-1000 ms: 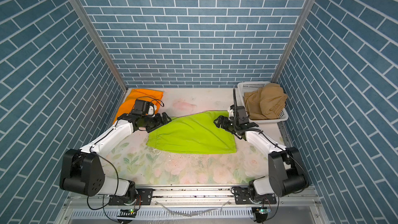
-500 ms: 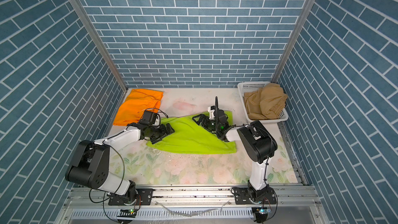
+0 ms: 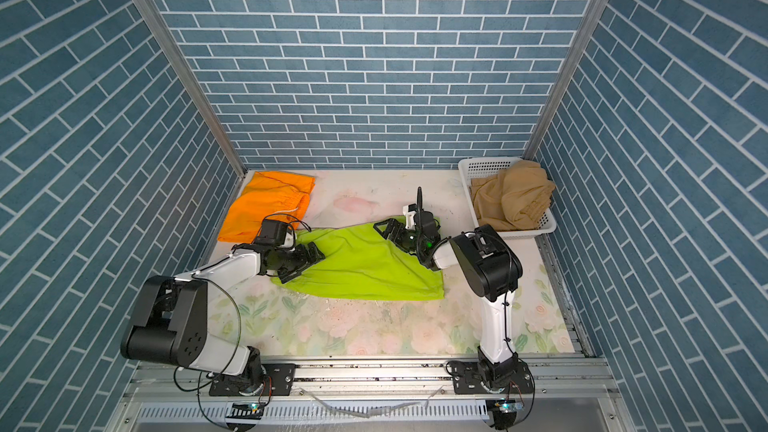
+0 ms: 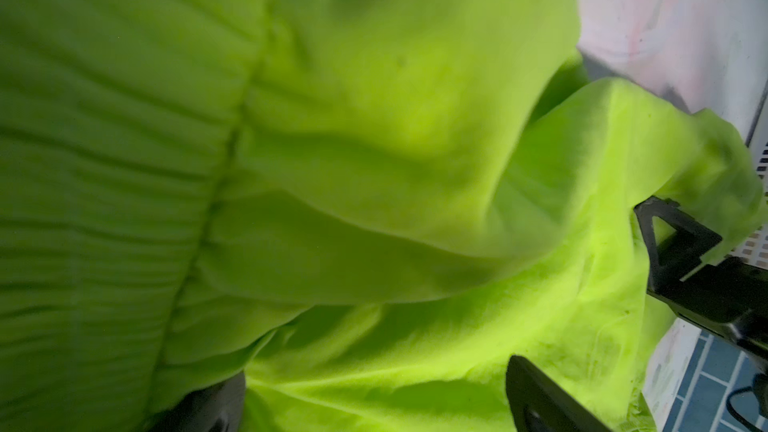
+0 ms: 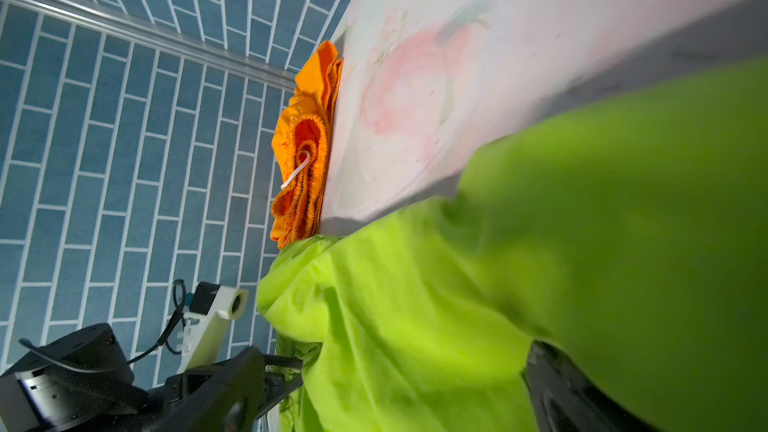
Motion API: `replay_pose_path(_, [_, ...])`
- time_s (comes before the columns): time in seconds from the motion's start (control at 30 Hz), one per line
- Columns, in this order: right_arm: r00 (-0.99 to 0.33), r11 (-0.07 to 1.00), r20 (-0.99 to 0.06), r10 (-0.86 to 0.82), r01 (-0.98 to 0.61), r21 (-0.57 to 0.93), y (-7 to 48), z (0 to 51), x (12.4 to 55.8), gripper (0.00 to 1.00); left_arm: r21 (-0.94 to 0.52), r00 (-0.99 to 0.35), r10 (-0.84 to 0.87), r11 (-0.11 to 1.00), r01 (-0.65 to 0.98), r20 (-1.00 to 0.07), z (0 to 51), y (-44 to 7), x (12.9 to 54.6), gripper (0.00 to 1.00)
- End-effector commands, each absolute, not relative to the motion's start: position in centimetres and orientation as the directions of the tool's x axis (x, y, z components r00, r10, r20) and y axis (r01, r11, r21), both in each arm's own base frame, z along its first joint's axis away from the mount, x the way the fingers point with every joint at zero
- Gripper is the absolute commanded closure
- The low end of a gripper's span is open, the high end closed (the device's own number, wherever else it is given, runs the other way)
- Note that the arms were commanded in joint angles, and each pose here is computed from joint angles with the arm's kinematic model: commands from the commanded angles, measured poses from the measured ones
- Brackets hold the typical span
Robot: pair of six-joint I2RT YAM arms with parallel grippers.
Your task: Fold and stack the shorts
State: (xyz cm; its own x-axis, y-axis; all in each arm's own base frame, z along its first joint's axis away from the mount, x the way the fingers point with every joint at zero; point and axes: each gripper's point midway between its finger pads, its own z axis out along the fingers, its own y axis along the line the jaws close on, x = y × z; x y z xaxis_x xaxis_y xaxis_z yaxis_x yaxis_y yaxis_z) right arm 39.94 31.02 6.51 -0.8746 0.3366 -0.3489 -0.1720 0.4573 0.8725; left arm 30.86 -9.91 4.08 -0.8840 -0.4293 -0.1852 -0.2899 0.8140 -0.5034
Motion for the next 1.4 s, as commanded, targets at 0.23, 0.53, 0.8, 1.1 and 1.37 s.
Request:
replay_pose_path(0.23, [-0.859, 0.578, -0.395, 0.326, -0.149, 0.802, 24.2, 3.3, 44.0, 0.01, -0.413, -0.897, -0.430, 0.839, -0.354, -0.104, 1.9, -7.7, 27.2, 0.00])
replay_pose_path(0.53, [-0.793, 0.583, -0.535, 0.292, -0.296, 0.757, 23.4, 13.8, 44.7, 0.01, -0.500, -0.903, -0.355, 0.843, -0.197, -0.243, 10.2, -10.4, 31.3, 0.00])
replay_pose_path(0.8, [-0.786, 0.537, -0.546, 0.291, -0.338, 0.772, 27.3, 15.8, 37.2, 0.01, -0.694, -0.862, -0.460, 0.692, -0.199, -0.212, 13.1, -15.1, 35.5, 0.01])
replay_pose_path(1.1, [-0.838, 0.503, -0.468, 0.281, -0.287, 0.815, 29.0, 9.8, 33.4, 0.01, -0.615, -0.873, -0.437, 0.755, -0.227, -0.214, 9.4, -15.1, 38.1, 0.00])
replay_pose_path(1.37, [-0.849, 0.591, -0.445, 0.285, -0.210, 0.779, 23.7, 6.2, 33.7, 0.01, -0.554, -0.864, -0.481, 0.764, -0.331, -0.147, 5.3, -10.7, 36.2, 0.00])
